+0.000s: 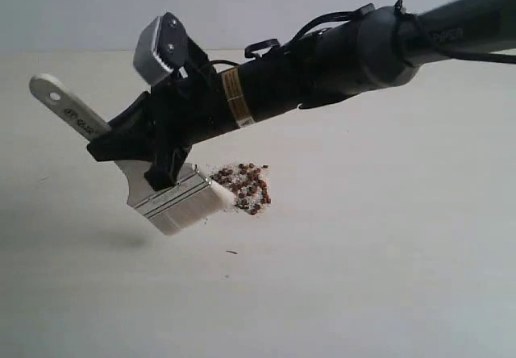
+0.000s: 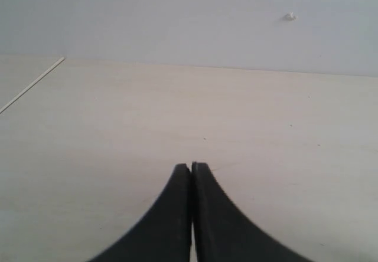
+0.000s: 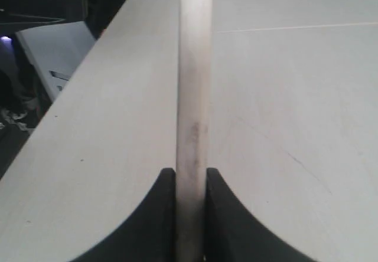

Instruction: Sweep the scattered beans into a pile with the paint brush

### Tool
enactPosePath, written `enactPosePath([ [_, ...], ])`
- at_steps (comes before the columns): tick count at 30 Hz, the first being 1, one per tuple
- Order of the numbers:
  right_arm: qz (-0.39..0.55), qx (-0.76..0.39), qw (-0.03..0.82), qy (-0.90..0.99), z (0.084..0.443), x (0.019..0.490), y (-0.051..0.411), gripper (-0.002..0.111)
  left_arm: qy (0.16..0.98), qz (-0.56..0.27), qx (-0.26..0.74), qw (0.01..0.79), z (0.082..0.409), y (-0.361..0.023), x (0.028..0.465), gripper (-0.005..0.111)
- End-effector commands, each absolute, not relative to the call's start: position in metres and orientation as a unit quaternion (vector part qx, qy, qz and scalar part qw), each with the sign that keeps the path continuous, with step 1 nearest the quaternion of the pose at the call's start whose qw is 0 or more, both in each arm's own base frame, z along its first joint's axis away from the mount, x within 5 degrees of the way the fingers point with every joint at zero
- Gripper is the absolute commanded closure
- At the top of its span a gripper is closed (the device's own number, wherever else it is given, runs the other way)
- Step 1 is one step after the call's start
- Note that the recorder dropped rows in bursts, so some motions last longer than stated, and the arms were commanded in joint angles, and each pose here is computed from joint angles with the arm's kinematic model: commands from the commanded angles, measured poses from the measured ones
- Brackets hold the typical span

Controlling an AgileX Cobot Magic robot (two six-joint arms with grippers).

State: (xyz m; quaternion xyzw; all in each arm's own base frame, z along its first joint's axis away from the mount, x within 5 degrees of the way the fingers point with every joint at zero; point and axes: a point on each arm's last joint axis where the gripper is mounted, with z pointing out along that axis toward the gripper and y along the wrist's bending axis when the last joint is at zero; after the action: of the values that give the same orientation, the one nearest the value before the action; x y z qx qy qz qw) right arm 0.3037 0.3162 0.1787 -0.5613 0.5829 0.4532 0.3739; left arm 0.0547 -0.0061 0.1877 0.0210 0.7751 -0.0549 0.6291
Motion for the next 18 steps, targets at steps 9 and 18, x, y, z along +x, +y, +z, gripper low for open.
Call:
enactPosePath([
  [9, 0.465, -0.329, 0.483, 0.665, 0.192, 0.271, 0.292, 0.108, 0.773, -0.053, 0.024, 0.632, 0.188, -0.006, 0.054, 0.107],
  [18, 0.486, -0.246, 0.584, 0.602, 0.185, 0.256, 0.264, 0.108, 0.773, -0.053, 0.024, 0.632, 0.188, -0.006, 0.054, 0.107],
])
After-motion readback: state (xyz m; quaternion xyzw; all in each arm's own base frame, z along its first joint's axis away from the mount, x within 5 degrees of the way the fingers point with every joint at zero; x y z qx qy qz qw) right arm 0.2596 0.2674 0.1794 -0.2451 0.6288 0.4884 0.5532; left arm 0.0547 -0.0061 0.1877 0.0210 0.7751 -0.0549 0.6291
